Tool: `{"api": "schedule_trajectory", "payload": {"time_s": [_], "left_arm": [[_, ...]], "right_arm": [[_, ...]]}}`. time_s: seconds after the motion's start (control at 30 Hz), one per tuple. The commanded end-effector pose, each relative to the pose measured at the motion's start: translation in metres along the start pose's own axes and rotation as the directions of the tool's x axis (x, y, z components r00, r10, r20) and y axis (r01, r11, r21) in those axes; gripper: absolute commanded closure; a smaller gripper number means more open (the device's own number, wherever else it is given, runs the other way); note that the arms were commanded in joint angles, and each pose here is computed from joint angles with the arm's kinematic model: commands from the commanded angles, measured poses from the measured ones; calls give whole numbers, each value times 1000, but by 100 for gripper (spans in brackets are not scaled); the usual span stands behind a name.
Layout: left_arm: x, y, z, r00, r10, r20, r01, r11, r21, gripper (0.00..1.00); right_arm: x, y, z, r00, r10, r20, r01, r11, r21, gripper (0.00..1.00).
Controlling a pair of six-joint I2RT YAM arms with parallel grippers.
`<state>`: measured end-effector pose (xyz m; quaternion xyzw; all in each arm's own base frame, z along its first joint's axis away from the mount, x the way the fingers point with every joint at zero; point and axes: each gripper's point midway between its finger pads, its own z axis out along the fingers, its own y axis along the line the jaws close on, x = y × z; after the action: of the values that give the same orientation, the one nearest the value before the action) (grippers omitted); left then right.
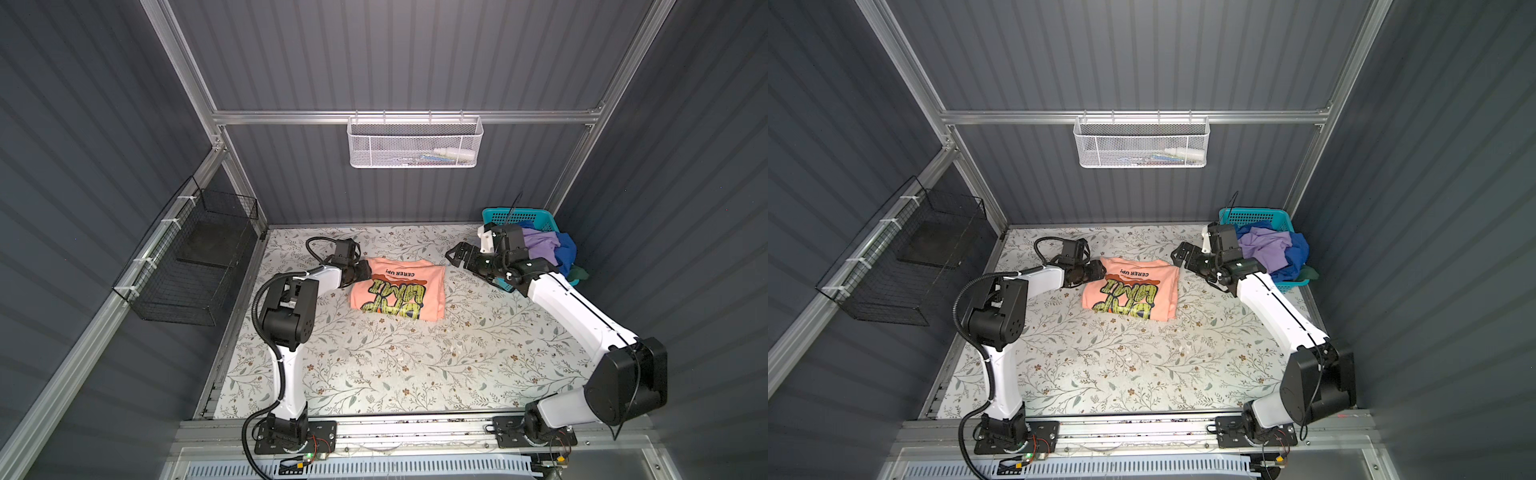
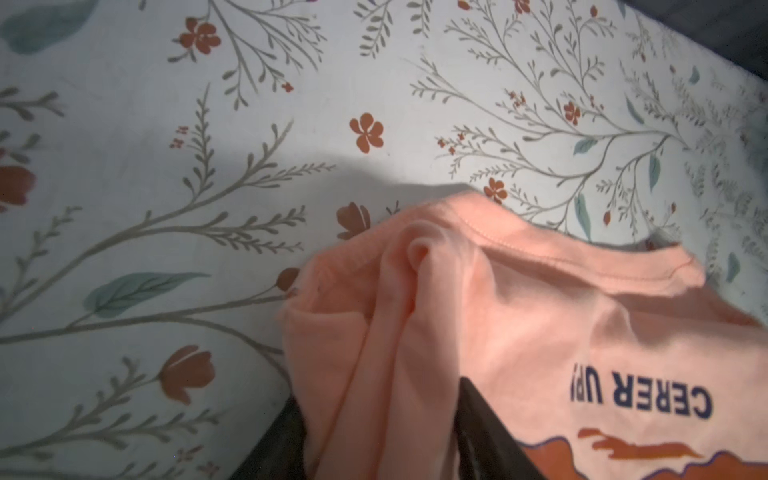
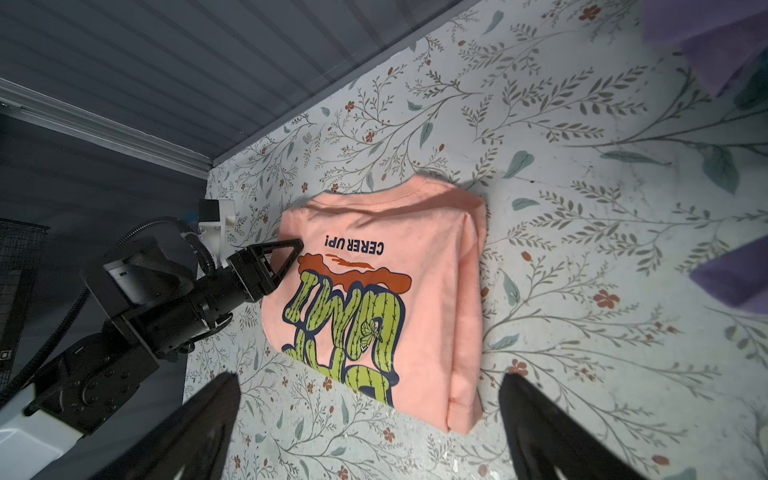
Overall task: Fold and stack the t-shirts
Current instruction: 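Release the right gripper and move it toward the teal basket while left holds, then drag the folded peach shirt with the left gripper to the far table corner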
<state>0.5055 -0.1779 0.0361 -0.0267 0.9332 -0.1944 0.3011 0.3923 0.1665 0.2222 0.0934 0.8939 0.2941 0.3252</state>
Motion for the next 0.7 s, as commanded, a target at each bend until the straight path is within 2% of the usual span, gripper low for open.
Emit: {"api": "schedule_trajectory", "payload": {"time_s": [0.0, 0.03, 0.13, 0.23, 0.43, 0.5, 0.6, 0.67], "left_arm": [[15, -8, 18, 997, -23, -79, 27, 999, 43, 89], [8, -12, 19, 997, -25, -78, 29, 998, 47, 100], [4, -10, 25, 995, -24, -92, 27, 999, 32, 100], [-12, -1, 21, 997, 35, -65, -38, 998, -43, 100], [-45, 42, 10, 991, 127, -51, -135, 968, -211, 100], [-56, 73, 4, 995, 92, -21, -95, 957, -275, 100], [-73, 107, -9, 999, 26, 32, -17, 962, -273, 100], [-87, 124, -18, 997, 44, 68, -22, 958, -287, 100]], "right_arm": [[9, -8, -4, 1000, 20, -9, -20, 999, 27, 1], [10, -10, -5, 1000, 19, -6, -19, 999, 33, 1], [13, -18, -7, 1000, 16, 4, -16, 998, 61, 1], [25, -26, -10, 999, 28, -21, -26, 996, 88, 1], [42, -38, -19, 999, 31, -10, -29, 995, 99, 1], [43, -42, -25, 1000, 9, 26, -12, 994, 105, 1], [49, -52, -34, 998, -16, 58, 8, 991, 133, 1], [53, -57, -38, 997, -30, 74, 19, 990, 143, 1]]}}
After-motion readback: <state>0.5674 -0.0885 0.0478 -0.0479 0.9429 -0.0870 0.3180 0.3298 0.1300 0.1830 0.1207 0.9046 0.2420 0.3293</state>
